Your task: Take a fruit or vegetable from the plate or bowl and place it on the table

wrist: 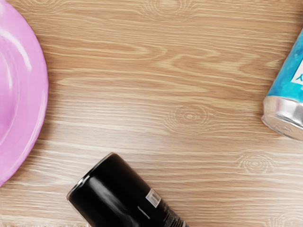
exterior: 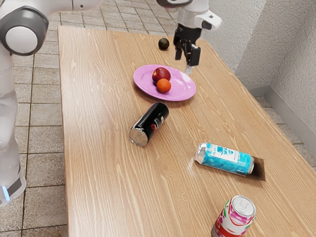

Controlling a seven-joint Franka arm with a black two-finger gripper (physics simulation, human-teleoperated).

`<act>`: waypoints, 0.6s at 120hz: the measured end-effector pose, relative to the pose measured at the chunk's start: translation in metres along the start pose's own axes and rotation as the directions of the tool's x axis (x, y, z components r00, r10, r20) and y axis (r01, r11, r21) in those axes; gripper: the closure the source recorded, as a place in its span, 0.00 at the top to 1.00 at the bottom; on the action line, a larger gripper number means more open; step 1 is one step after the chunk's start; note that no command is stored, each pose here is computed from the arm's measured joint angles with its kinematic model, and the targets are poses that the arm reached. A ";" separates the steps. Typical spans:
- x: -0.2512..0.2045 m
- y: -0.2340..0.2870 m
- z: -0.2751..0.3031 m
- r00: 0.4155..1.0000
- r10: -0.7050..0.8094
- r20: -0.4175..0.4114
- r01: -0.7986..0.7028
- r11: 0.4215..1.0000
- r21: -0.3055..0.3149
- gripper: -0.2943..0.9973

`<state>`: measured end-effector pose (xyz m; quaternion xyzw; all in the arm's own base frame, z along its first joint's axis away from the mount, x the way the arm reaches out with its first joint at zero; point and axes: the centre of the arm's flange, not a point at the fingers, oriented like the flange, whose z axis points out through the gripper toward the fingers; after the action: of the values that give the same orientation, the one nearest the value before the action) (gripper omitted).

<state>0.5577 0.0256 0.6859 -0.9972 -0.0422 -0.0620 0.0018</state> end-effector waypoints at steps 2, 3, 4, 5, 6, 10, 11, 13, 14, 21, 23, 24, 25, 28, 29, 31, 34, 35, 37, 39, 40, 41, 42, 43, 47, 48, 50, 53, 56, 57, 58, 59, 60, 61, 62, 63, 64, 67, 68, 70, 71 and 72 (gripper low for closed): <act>0.000 -0.002 0.000 1.000 -0.005 0.000 0.005 1.000 0.001 0.77; 0.000 -0.003 0.000 1.000 -0.007 0.000 0.007 1.000 0.001 0.77; 0.000 -0.004 0.000 1.000 -0.009 0.000 0.009 1.000 0.001 0.77; 0.000 -0.005 0.000 1.000 -0.012 0.000 0.012 1.000 0.001 0.77; 0.000 -0.006 0.000 1.000 -0.014 0.000 0.014 1.000 0.002 0.77; 0.000 -0.010 0.000 1.000 -0.023 0.000 0.023 1.000 0.003 0.77; 0.000 -0.011 0.000 1.000 -0.026 0.000 0.026 1.000 0.003 0.77; 0.000 -0.013 0.000 1.000 -0.030 0.000 0.030 1.000 0.003 0.77; 0.000 -0.014 0.000 0.999 -0.033 0.000 0.033 0.999 0.003 0.77; 0.000 -0.022 0.000 0.999 -0.048 0.000 0.048 0.999 0.005 0.77; 0.000 -0.023 0.000 0.999 -0.052 0.000 0.052 0.999 0.005 0.77; 0.000 -0.024 0.000 0.999 -0.054 0.000 0.054 0.999 0.006 0.77; 0.000 -0.025 0.000 0.998 -0.056 0.000 0.056 0.998 0.006 0.77; 0.000 -0.028 0.000 0.998 -0.062 0.000 0.062 0.998 0.006 0.77; 0.000 -0.029 0.000 0.998 -0.064 0.000 0.064 0.998 0.006 0.77; 0.000 -0.031 0.000 0.998 -0.068 0.000 0.068 0.998 0.007 0.77; 0.000 -0.033 0.000 0.997 -0.073 0.000 0.073 0.997 0.007 0.77; 0.000 -0.034 0.000 0.997 -0.075 0.000 0.075 0.997 0.007 0.77; 0.000 -0.035 0.000 0.997 -0.078 0.000 0.078 0.997 0.008 0.77; 0.000 -0.036 0.000 0.997 -0.081 -0.001 0.081 0.997 0.008 0.77; 0.000 -0.037 -0.001 0.997 -0.082 -0.001 0.082 0.997 0.009 0.77; 0.000 -0.038 -0.002 0.996 -0.084 -0.004 0.084 0.996 0.009 0.77; 0.000 -0.038 -0.004 0.996 -0.085 -0.008 0.085 0.996 0.009 0.77; 0.001 -0.039 -0.006 0.996 -0.086 -0.013 0.087 0.996 0.009 0.77; 0.003 -0.041 -0.012 0.995 -0.091 -0.027 0.092 0.996 0.009 0.77; 0.003 -0.041 -0.013 0.995 -0.092 -0.029 0.093 0.996 0.009 0.77; 0.004 -0.042 -0.014 0.995 -0.094 -0.032 0.094 0.996 0.009 0.77; 0.005 -0.042 -0.014 0.995 -0.095 -0.034 0.096 0.995 0.009 0.77; 0.005 -0.041 -0.015 0.995 -0.095 -0.036 0.096 0.995 0.009 0.77; 0.006 -0.041 -0.015 0.995 -0.095 -0.036 0.095 0.995 0.009 0.77; 0.006 -0.041 -0.014 0.995 -0.095 -0.035 0.095 0.995 0.009 0.77; 0.007 -0.040 -0.013 0.995 -0.094 -0.034 0.094 0.995 0.010 0.77; 0.007 -0.040 -0.012 0.995 -0.093 -0.033 0.094 0.996 0.010 0.77; 0.008 -0.039 -0.011 0.995 -0.093 -0.031 0.093 0.996 0.010 0.77; 0.009 -0.038 -0.011 0.995 -0.092 -0.030 0.092 0.996 0.010 0.77; 0.009 -0.038 -0.010 0.995 -0.090 -0.029 0.091 0.996 0.010 0.77; 0.010 -0.037 -0.009 0.996 -0.089 -0.028 0.089 0.996 0.011 0.77; 0.011 -0.033 -0.007 0.996 -0.084 -0.026 0.084 0.996 0.011 0.77; 0.011 -0.032 -0.007 0.996 -0.082 -0.025 0.082 0.997 0.011 0.77; 0.011 -0.029 -0.006 0.997 -0.078 -0.025 0.078 0.997 0.011 0.77; 0.011 -0.028 -0.006 0.997 -0.075 -0.024 0.076 0.997 0.011 0.77; 0.012 -0.027 -0.006 0.997 -0.073 -0.024 0.073 0.997 0.011 0.77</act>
<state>0.5661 0.0529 0.6933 -0.9941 -0.0790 -0.0736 0.0061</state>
